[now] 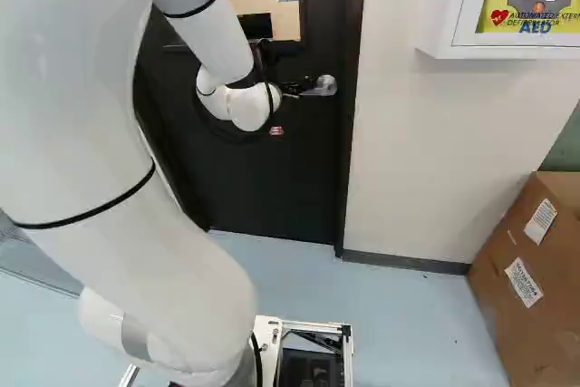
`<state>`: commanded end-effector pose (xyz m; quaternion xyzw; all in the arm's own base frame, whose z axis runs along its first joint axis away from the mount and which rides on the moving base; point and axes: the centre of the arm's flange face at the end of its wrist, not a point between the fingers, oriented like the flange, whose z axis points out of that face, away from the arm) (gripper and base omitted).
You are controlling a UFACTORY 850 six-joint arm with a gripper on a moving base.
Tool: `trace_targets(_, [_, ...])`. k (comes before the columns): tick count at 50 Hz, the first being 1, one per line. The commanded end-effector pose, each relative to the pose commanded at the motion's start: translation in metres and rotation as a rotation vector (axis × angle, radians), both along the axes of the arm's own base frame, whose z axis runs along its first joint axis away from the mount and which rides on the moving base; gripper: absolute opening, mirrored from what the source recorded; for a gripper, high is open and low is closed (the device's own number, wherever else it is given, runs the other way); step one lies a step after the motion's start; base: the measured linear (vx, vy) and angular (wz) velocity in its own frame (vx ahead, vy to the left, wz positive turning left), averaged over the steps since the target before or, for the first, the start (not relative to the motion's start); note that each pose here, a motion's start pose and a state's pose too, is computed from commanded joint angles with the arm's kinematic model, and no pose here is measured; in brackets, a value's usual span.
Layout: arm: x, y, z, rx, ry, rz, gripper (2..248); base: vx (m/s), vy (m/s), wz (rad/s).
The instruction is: Open the door and move inside
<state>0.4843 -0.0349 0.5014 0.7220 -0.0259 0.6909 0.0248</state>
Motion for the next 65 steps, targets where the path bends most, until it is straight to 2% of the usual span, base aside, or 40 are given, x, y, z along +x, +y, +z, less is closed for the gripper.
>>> trace_targets(14, [0.021, -0.007, 0.0, 0.0, -0.002, -0.01, 247, 0.0, 0.0, 0.0])
trace_targets(25, [0.028, -0.009, -0.002, 0.0, 0.0, -0.013, 247, 0.0, 0.0, 0.0])
trace_targets(65, [0.032, -0.014, -0.044, 0.007, 0.082, -0.022, 247, 0.0, 0.0, 0.0])
